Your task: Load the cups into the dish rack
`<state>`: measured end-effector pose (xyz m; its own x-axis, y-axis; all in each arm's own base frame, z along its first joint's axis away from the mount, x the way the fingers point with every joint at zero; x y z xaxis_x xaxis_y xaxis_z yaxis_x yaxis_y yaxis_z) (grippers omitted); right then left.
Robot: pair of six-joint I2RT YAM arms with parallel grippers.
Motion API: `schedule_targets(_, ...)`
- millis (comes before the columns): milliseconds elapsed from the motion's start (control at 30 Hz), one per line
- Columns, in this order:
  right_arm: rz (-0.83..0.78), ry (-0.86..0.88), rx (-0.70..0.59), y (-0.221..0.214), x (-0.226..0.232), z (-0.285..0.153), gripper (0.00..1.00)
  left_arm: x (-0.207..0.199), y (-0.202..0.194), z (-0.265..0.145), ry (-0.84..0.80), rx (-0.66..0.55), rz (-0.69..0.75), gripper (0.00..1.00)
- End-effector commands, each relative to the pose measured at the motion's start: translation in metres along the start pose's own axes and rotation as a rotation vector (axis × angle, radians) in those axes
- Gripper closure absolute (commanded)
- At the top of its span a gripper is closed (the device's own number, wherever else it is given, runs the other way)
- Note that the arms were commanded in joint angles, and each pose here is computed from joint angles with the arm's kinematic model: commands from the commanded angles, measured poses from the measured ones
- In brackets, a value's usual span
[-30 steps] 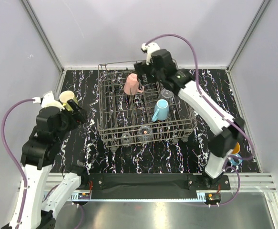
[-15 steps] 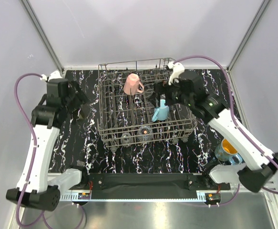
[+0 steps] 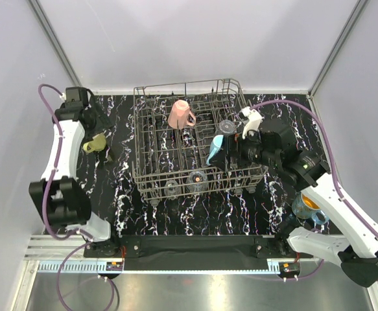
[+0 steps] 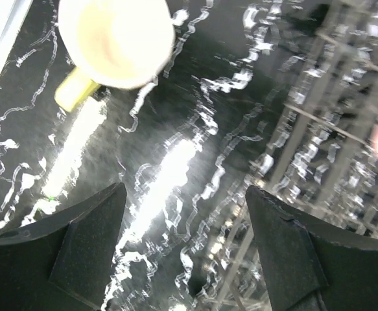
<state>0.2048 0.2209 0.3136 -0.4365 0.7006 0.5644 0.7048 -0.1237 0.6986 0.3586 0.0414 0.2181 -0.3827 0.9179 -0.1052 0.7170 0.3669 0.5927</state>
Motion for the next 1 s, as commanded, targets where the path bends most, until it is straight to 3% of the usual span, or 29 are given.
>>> schedule_targets(0,0.026,0.054,0.041,-0.012,0.008,-0.010,0.00,0.008,0.038,0.010,0.008,-0.099,0.032,0.20)
schedule_targets(300,0.004,0.012,0.093,-0.019,-0.001,-0.004,0.00,0.017,0.062,0.035,0.048,-0.163,0.101,0.25)
schedule_targets(433,-0.004,-0.025,0.092,-0.018,-0.007,-0.001,0.00,0.022,0.064,0.051,0.081,-0.123,0.105,0.28)
schedule_targets(533,-0.014,-0.055,0.101,-0.020,-0.014,0.002,0.00,0.019,0.062,0.065,0.065,-0.102,0.097,0.36)
schedule_targets(967,0.046,-0.020,0.124,-0.026,-0.011,0.016,0.00,0.020,0.034,0.128,0.068,-0.010,0.079,0.39)
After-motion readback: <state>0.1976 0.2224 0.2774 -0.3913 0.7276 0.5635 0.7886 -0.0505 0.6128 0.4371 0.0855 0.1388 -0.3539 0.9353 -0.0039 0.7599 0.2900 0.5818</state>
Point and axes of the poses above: each gripper's point midway between its finger pads, its own z axis out along the fingers, its own x axis along the line the jaws close on, y = z × x, the point moved 2 cm from there along -z, back along the fingers, and after that the axes turned 10 degrees about z, right-handed, at the moved point
